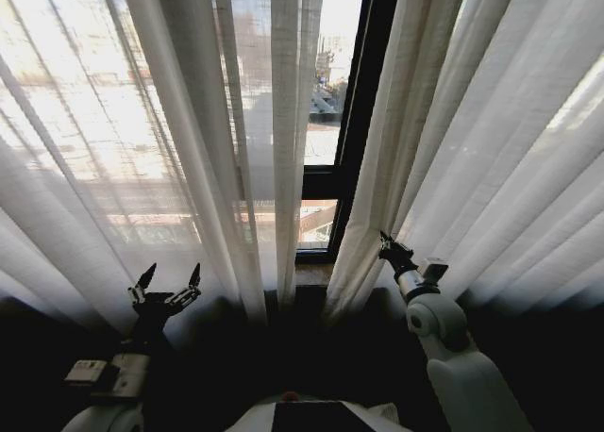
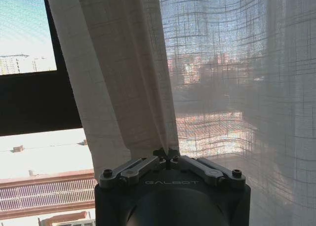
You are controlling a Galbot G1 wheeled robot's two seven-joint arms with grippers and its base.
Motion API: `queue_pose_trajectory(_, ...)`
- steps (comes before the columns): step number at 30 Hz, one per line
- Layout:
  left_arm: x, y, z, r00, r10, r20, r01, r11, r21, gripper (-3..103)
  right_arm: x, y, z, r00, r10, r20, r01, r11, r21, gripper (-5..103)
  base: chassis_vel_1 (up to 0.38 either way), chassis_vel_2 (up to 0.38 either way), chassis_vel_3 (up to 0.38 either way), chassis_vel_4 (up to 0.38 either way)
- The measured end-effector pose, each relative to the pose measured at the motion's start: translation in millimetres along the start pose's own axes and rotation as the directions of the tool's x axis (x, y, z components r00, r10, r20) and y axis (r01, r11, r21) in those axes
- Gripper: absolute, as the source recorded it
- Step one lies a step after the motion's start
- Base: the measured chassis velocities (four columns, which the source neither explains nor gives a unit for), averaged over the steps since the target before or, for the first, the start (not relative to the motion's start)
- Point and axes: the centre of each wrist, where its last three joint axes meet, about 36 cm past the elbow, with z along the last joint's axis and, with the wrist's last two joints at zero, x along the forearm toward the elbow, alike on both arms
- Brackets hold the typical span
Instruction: Open the curtains by pulling them apart, changing their state from closed to fully open.
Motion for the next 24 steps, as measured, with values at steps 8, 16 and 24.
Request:
queue_pose_trajectory(8, -0.1, -0.5, -0.1, 1.0, 0.002, 0.0, -0.002, 1.0, -0.001, 100, 0.5, -0.7, 0.3, 1.0, 0.003, 0.0, -0.003, 1.0, 0.0, 0, -0.343, -0.37, 0.345, 0.354)
queue_pose_trajectory(16, -0.5, -0.2, -0.6, 1.0, 0.006, 0.0, -0.006, 1.0, -0.004, 100, 0.7, -1.6, 0.0, 1.0, 0.006, 0.001, -0.006, 1.0, 0.0, 0, -0.356, -0.355, 0.351, 0.358)
queue_pose_trajectory(24, -0.6, -0.5, 0.7, 1.0, 0.006, -0.003, -0.006, 1.0, -0.001, 100, 0.1, -1.9, 1.3, 1.0, 0.007, -0.001, -0.007, 1.0, -0.003, 0, -0.342, -0.347, 0.345, 0.353)
